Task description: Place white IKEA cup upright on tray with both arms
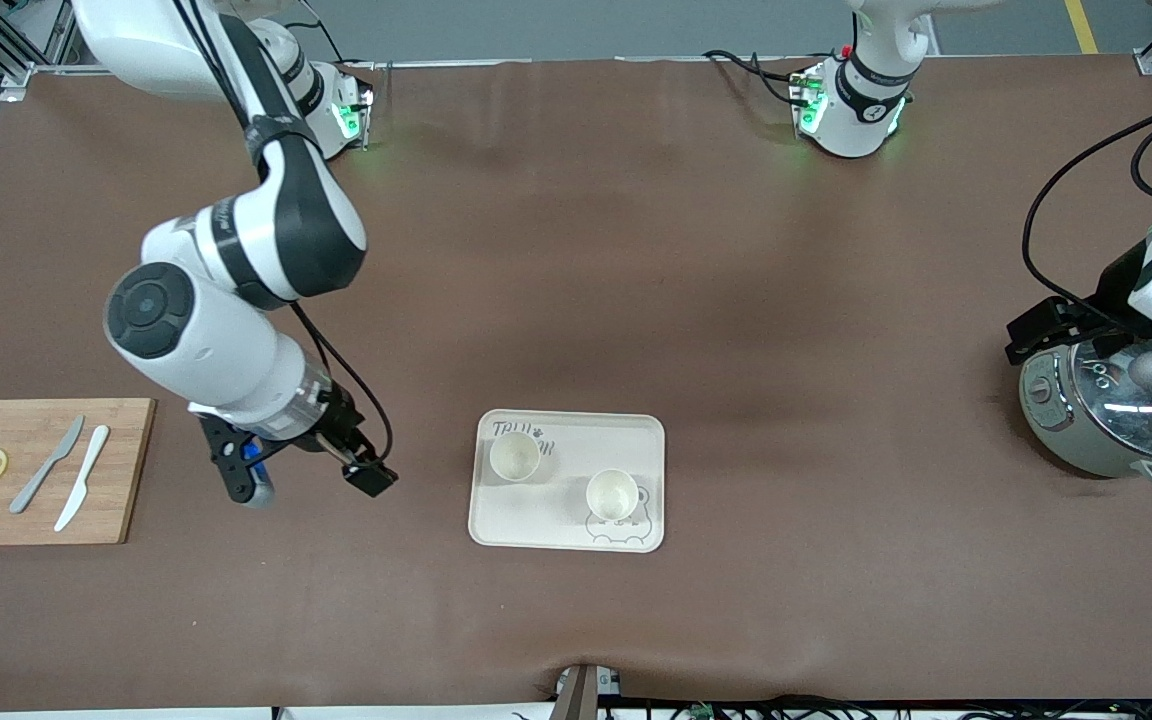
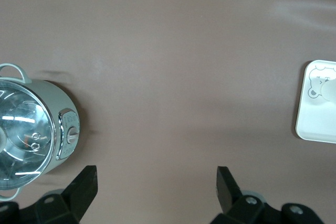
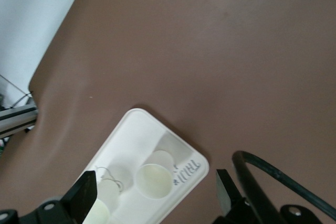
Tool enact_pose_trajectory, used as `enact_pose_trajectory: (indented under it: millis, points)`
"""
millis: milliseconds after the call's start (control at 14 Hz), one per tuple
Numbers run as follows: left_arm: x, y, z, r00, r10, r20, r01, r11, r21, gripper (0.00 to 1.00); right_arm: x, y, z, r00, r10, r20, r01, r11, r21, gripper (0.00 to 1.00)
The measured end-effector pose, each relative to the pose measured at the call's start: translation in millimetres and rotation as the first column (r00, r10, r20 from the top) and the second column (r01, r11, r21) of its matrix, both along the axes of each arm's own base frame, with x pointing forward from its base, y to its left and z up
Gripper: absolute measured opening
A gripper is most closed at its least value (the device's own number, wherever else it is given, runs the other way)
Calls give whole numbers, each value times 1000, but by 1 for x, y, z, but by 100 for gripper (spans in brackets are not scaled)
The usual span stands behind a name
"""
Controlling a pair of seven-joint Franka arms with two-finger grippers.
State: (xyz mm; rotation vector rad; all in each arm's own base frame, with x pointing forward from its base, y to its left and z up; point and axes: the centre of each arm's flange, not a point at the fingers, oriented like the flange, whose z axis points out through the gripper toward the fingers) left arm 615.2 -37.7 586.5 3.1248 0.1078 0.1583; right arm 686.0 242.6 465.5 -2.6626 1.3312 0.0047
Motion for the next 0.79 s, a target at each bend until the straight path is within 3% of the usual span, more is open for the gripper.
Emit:
enact_pose_trajectory:
  millis: [500,786]
  points:
    - [16,8,-17,1000,12,18,-12,1000,-5,100,-5,-60,31,981,192,-35,-193,981,-15,100]
    - [27,7,-32,1000,10,16,-10,1000,-9,100,-6,-104,44,951,309,-17,-310,950,-33,100]
